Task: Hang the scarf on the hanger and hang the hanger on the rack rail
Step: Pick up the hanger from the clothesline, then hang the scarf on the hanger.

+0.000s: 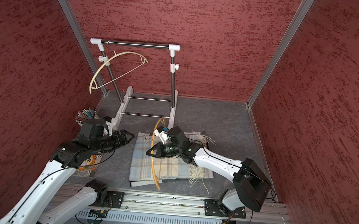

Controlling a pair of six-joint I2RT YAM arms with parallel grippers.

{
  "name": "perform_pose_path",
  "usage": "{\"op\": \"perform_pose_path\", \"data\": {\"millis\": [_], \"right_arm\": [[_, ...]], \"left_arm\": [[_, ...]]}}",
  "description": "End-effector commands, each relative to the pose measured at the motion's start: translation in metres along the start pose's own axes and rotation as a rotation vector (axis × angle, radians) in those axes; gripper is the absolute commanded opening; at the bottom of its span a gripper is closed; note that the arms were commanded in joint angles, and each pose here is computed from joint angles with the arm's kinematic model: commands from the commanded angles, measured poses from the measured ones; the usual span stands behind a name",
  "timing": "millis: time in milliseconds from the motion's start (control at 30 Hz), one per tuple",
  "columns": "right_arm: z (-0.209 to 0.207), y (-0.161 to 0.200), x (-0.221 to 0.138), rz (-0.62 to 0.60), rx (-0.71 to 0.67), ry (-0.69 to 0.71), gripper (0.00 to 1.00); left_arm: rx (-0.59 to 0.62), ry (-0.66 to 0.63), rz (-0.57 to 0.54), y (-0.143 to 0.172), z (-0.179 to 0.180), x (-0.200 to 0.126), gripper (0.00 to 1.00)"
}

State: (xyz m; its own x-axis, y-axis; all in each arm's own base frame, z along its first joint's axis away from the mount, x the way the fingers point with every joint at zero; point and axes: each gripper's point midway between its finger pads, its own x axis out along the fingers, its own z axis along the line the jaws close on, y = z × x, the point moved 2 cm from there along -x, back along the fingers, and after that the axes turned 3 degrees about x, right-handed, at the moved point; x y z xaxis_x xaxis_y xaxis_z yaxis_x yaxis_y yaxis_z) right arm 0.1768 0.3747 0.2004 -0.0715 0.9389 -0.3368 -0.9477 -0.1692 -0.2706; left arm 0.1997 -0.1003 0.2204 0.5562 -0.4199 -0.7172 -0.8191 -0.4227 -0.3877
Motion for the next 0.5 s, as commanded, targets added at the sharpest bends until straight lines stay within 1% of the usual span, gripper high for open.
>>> {"op": "perform_pose_path", "data": {"millis": [0, 67, 133, 167, 300, 367, 467], "right_arm": [[0.039, -0.001, -0.011, -0.017, -0.125, -0.221, 0.00], [0.033, 0.003, -0.012, -0.017, -0.121, -0.232, 0.00], [0.026, 0.004, -0.014, -0.021, -0.112, -0.226, 0.00], [0.023, 0.004, -0.014, -0.024, -0.110, -0.224, 0.00], [0.019, 0.003, -0.018, -0.037, -0.109, -0.233, 0.00], [0.018, 0.002, -0.017, -0.037, -0.105, -0.241, 0.00], [0.016, 0.002, -0.014, -0.031, -0.098, -0.258, 0.00]], "left_arm": [[-0.126, -0.066, 0.084, 0.023, 0.030, 0.034, 0.78], [-0.156, -0.105, 0.114, 0.033, 0.046, 0.051, 0.74], [-0.166, -0.121, 0.136, 0.040, 0.055, 0.063, 0.68], [-0.166, -0.126, 0.148, 0.044, 0.057, 0.069, 0.67], [-0.144, -0.199, 0.184, 0.052, 0.072, 0.083, 0.66], [-0.137, -0.210, 0.202, 0.056, 0.076, 0.090, 0.66], [-0.135, -0.196, 0.222, 0.058, 0.077, 0.102, 0.62]]}}
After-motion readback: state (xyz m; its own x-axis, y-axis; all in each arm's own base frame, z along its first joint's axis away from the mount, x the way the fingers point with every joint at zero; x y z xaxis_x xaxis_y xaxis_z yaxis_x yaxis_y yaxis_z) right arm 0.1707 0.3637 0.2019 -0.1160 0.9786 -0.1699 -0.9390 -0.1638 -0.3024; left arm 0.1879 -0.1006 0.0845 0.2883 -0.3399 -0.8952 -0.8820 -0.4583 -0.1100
